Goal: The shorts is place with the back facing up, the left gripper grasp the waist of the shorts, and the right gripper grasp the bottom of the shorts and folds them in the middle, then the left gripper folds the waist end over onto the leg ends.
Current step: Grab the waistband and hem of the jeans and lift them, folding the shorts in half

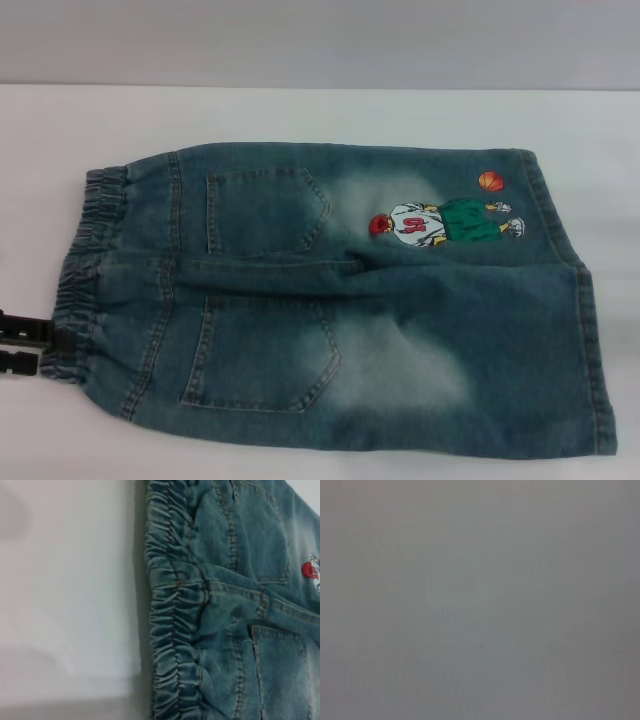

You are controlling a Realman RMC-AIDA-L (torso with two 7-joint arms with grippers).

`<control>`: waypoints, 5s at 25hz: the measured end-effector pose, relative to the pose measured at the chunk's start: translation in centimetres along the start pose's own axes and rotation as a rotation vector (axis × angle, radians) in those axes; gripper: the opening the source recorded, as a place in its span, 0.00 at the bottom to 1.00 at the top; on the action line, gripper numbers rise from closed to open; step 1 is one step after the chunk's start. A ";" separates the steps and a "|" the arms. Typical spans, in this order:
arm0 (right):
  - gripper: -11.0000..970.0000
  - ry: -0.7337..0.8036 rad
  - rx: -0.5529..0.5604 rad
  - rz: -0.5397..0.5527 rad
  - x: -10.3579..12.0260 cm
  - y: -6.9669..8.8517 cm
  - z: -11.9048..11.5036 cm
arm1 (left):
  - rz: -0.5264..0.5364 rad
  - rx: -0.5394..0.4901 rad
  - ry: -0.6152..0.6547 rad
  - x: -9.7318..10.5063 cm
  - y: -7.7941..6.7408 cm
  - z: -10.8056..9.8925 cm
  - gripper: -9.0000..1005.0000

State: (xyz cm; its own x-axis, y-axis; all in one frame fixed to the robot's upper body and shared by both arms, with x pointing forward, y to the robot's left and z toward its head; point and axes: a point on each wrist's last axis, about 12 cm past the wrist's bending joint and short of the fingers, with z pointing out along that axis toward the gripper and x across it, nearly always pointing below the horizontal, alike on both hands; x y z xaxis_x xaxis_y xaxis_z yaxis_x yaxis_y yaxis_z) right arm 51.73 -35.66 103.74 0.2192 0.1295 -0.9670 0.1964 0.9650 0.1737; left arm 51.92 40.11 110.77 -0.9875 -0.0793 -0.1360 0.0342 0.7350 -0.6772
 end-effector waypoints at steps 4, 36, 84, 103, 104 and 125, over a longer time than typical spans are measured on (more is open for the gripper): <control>0.68 0.000 -0.002 0.000 0.0 0.0 0.0 | -0.005 -0.010 -0.006 0.0 0.1 0.1 0.84; 0.69 -0.004 -0.002 0.000 -0.1 0.0 0.1 | 0.004 -0.083 0.014 -0.7 0.2 0.7 0.84; 0.69 -0.009 0.001 0.001 -0.1 0.1 0.2 | 0.024 -0.095 0.041 -1.5 -0.6 1.6 0.83; 0.69 -0.009 0.008 0.002 -0.1 -0.1 0.1 | 0.059 -0.068 0.048 -2.2 -1.8 2.5 0.83; 0.69 -0.009 0.010 0.001 -0.2 -0.2 0.1 | 0.059 -0.068 0.048 -2.2 -1.8 2.5 0.83; 0.69 -0.015 0.036 0.002 -0.3 -0.7 0.0 | 0.100 -0.090 0.004 -2.6 -1.8 2.4 0.16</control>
State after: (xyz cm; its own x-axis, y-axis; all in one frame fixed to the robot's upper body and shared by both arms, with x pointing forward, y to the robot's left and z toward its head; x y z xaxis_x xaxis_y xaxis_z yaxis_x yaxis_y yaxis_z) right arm 51.55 -36.39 103.89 0.2343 0.1281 -0.9637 0.2305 0.9557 0.1830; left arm 54.74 37.43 110.60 -0.9805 -0.0005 -0.1965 0.1184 0.7968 -0.5926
